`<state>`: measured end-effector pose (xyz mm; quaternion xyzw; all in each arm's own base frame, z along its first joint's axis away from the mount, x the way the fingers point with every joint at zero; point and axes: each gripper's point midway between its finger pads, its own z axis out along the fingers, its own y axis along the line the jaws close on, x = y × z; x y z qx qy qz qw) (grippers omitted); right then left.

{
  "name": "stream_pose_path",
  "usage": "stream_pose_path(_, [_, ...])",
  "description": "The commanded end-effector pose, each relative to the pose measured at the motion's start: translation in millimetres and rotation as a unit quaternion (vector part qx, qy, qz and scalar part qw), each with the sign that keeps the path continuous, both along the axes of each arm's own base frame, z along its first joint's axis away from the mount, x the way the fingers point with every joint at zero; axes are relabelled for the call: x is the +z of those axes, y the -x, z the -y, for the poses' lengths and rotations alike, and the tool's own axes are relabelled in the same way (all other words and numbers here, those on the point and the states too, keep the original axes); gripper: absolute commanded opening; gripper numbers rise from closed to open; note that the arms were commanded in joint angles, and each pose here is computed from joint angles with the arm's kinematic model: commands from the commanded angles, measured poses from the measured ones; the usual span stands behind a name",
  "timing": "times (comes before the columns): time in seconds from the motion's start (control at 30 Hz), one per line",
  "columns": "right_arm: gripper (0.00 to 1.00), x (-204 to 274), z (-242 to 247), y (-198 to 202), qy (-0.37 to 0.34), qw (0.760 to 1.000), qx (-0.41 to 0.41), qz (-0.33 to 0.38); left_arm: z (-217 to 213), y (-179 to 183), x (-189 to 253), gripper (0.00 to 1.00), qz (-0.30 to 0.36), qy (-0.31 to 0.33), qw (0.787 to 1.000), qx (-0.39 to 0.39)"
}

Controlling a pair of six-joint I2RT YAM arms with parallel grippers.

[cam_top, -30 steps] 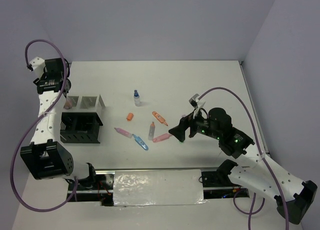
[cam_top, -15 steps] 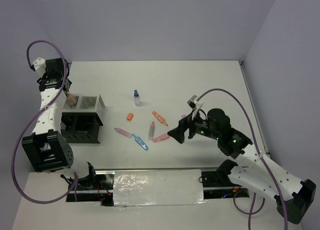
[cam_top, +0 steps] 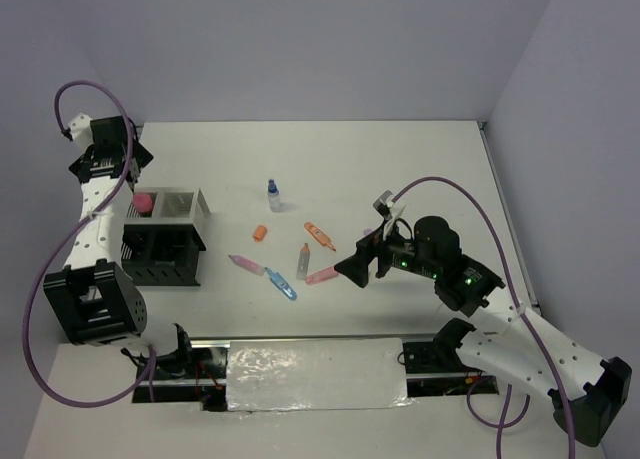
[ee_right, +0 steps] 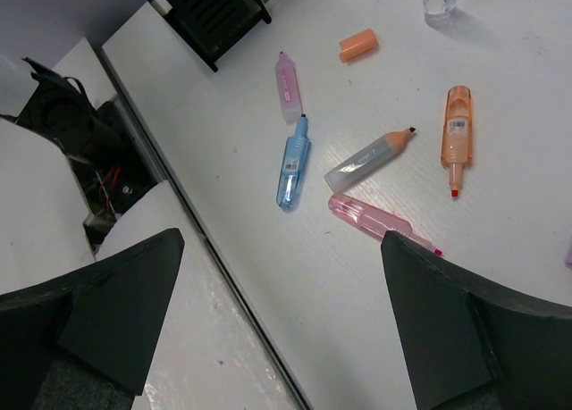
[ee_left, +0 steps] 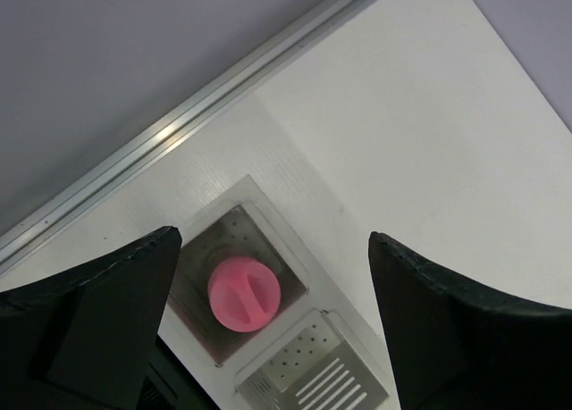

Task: Sort the stationery into containers
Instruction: Place the stationery in the storage box, then pick up the stationery from the center of the board.

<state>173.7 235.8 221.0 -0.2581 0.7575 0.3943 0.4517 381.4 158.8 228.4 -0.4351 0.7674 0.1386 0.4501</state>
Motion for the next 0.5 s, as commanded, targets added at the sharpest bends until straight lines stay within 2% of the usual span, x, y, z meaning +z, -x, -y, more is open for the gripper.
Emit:
stream_pose_path(0.0, [1.0, 13, -3, -3, -0.02, 0.999, 0.003, 0.024, 23, -12, 34, 0.99, 0.036, -0.014, 0.998, -0.045])
stream_pose_path(0.03, [1.0, 13, -3, -3, -0.02, 1.0, 0.002, 0.023, 34, -11, 34, 0.99, 0.023, -0.018, 0.998, -0.06])
stream_pose_path(0.13, [1.0, 13, -3, -1, -0.024, 0.999, 0.002, 0.022, 94, -25, 56, 1.0, 0.048, -0.037, 0.988, -0.145])
stream_pose_path(0.17, [1.0, 13, -2, -1, -0.025, 0.999, 0.0, 0.02, 130, -28, 61, 0.99, 0.062, -0.034, 0.979, -0.192])
stream_pose_path(0.2, [1.0, 13, -2, -1, -0.027, 0.999, 0.0, 0.019, 161, -34, 62, 0.99, 0.072, -0.023, 0.961, -0.265])
stream_pose_path(0.23, [1.0, 14, -2, 0, -0.029, 0.999, 0.0, 0.018, 182, -41, 68, 0.99, 0.094, -0.022, 0.951, -0.295])
stream_pose_path(0.37, [1.0, 12, -1, 1, -0.027, 1.0, 0.0, 0.014, 286, -57, 43, 0.99, 0.078, -0.012, 0.892, -0.445])
stream_pose_path(0.47, [1.0, 9, 1, 3, -0.023, 1.0, -0.001, 0.01, 320, -69, 11, 0.99, 0.035, -0.043, 0.881, -0.469])
